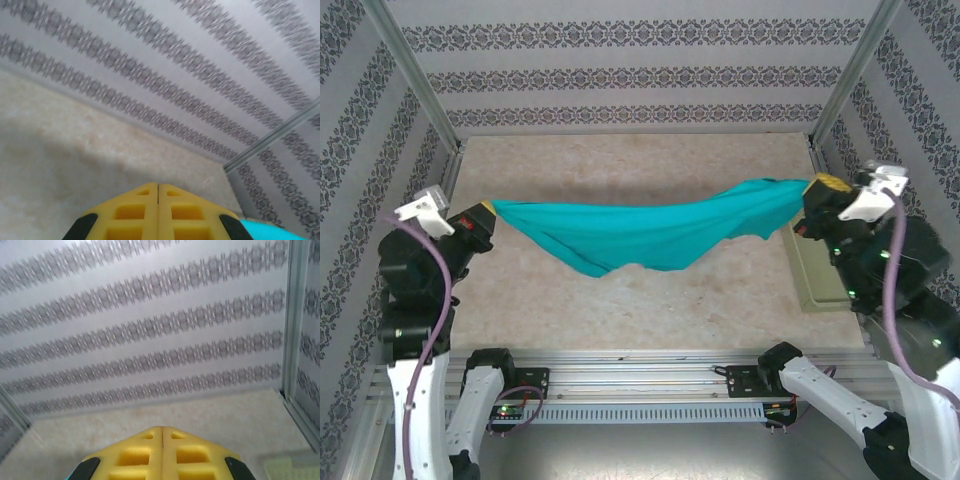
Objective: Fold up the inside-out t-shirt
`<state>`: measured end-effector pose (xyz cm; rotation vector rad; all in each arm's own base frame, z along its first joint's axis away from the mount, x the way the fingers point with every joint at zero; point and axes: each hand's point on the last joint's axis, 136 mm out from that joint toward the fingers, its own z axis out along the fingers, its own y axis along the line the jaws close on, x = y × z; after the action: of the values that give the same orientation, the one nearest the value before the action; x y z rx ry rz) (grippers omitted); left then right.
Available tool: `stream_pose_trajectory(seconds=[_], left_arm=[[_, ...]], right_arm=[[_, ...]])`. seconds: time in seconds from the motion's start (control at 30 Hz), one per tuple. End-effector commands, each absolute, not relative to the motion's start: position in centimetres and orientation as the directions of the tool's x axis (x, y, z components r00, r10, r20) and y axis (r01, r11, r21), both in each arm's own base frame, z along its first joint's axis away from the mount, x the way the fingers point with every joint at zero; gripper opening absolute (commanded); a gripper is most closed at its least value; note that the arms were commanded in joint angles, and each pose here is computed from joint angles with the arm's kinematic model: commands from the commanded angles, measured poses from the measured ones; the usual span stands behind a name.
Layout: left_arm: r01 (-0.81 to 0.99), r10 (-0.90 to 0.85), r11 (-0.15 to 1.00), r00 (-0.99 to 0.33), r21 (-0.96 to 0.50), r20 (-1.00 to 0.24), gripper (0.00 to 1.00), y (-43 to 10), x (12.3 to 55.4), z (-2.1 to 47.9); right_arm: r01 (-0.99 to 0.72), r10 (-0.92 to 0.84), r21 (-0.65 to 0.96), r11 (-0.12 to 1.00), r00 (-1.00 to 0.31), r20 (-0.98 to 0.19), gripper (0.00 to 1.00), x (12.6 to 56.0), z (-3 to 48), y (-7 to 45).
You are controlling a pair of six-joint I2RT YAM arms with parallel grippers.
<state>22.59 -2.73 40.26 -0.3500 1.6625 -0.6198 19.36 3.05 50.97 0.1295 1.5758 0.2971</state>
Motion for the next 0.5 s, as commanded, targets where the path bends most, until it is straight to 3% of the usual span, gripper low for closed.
stream_pose_trajectory(seconds=[0.0, 0.13, 0.33, 0.47], left_arm=[[0.223, -0.508, 0.838, -0.010, -0.497, -0.861, 0.00, -2.9, 20.4, 45.4], [0.221, -0.528, 0.828, -0.001, -0.515, -0.849, 0.00, -2.6, 22.1, 45.0], [0.006, -0.558, 0.791, -0.401, -0.612, -0.726, 0.00, -2.4, 31.5, 34.8], [-0.079, -0.568, 0.786, -0.485, -0.614, -0.665, 0.00, -2.1, 32.8, 31.8]], right_arm=[[-0.192, 0.304, 0.274, 0.942, 0.150, -0.941, 0.00, 16.0, 57.6, 2.1], [-0.197, 0.281, 0.242, 0.950, 0.202, -0.938, 0.00, 15.7, 60.5, 1.9], [-0.064, 0.147, 0.141, 0.988, 0.101, -0.984, 0.00, 21.9, 57.9, 3.5], [-0.009, 0.102, 0.102, 0.995, 0.036, -0.994, 0.00, 24.9, 55.4, 4.0]])
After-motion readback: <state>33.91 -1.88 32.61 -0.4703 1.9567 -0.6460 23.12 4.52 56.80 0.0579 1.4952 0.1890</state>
